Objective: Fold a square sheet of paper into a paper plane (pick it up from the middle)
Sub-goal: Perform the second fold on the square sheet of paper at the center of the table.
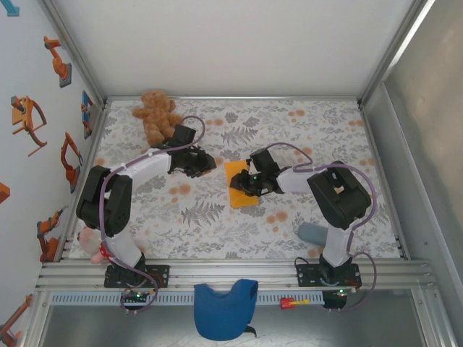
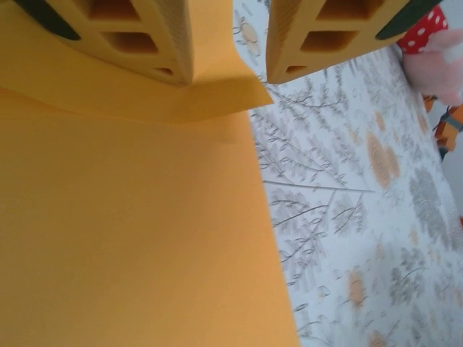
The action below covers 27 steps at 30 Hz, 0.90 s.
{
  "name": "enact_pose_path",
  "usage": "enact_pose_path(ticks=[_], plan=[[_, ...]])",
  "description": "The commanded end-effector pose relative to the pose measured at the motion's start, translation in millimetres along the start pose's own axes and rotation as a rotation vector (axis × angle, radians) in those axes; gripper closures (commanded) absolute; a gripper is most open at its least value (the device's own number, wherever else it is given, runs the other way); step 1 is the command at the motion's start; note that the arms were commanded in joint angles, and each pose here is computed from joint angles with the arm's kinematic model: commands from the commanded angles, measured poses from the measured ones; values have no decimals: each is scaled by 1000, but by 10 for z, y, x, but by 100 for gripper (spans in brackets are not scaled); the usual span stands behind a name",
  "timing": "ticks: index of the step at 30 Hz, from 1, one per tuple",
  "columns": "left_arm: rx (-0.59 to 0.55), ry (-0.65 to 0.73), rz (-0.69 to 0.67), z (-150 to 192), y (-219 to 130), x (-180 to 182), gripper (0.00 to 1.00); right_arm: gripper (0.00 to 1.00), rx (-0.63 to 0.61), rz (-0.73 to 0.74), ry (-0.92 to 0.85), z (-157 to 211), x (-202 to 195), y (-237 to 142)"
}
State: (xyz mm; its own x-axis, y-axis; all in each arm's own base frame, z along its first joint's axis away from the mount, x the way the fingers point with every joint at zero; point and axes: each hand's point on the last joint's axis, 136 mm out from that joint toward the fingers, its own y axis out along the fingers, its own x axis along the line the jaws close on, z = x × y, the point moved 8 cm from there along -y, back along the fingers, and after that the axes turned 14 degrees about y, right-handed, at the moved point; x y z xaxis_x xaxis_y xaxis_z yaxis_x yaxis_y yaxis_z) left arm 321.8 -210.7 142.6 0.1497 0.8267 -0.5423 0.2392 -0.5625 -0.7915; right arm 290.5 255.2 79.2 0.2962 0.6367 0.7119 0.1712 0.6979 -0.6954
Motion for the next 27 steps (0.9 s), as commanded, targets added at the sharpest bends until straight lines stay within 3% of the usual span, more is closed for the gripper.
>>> enact_pose_path(ticks=[1,4,7,13,27], plan=[[-4,-3,66,54,-24,-104,79,80,11,156,44,64,-369,91],[18,7,87,132,64,-176,84,94,27,191,57,72,-428,121],[48,28,104,219,186,-274,88,100,32,222,65,72,-471,137],[107,41,107,341,440,-373,96,100,28,253,69,65,-505,136],[153,-6,27,434,749,-222,100,100,30,244,66,72,-491,136]])
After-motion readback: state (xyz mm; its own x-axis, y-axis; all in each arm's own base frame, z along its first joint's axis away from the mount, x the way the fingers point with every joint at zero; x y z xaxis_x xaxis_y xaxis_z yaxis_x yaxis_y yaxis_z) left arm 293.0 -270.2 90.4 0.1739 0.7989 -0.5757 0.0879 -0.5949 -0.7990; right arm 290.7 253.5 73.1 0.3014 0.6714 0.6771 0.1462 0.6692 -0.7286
